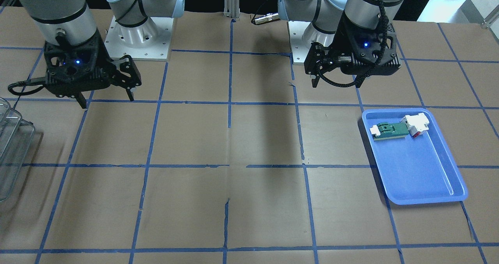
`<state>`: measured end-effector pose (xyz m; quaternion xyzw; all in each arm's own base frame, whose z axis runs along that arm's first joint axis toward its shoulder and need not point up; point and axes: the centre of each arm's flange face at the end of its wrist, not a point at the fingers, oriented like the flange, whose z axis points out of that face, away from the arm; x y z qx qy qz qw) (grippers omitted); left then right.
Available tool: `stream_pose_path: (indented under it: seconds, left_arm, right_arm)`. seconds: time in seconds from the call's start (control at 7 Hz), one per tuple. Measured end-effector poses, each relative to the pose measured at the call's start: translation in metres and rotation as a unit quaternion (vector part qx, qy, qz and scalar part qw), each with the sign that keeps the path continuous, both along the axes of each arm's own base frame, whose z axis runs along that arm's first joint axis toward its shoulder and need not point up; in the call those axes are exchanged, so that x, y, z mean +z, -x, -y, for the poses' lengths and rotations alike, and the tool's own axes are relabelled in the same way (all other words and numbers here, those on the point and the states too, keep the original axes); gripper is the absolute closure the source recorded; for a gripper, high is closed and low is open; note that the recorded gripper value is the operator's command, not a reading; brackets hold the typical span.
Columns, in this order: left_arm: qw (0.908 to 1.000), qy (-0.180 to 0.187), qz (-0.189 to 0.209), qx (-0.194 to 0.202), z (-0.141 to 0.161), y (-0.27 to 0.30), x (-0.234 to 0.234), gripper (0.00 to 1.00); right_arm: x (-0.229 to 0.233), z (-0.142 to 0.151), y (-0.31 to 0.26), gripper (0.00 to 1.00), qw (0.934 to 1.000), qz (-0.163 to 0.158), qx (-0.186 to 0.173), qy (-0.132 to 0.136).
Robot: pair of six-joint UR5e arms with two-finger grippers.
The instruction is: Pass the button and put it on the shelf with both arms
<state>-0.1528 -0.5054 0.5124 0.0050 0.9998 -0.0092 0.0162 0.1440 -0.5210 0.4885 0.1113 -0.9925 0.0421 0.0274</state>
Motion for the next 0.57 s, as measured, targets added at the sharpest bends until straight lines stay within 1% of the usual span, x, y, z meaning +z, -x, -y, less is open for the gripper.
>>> stream_pose_path:
  seconds: [0.14, 0.29, 0.57]
  left_arm:
    - [1.0, 0.0, 0.0, 0.0, 0.0, 0.0, 0.0, 0.0]
    - [1.0, 0.0, 0.0, 0.001, 0.001, -0.001, 0.0, 0.0]
    - [1.0, -0.001, -0.001, 0.001, 0.001, -0.001, -0.001, 0.0]
  right_arm:
    - [0.007, 0.002, -0.005, 0.0, 0.9994, 0.001, -0.035, -0.001]
    - [0.012, 0.01, -0.002, 0.0, 0.9978, 0.002, -0.066, -0.008]
    - [0.008, 0.021, 0.017, 0.0, 0.9935, 0.001, -0.108, -0.035]
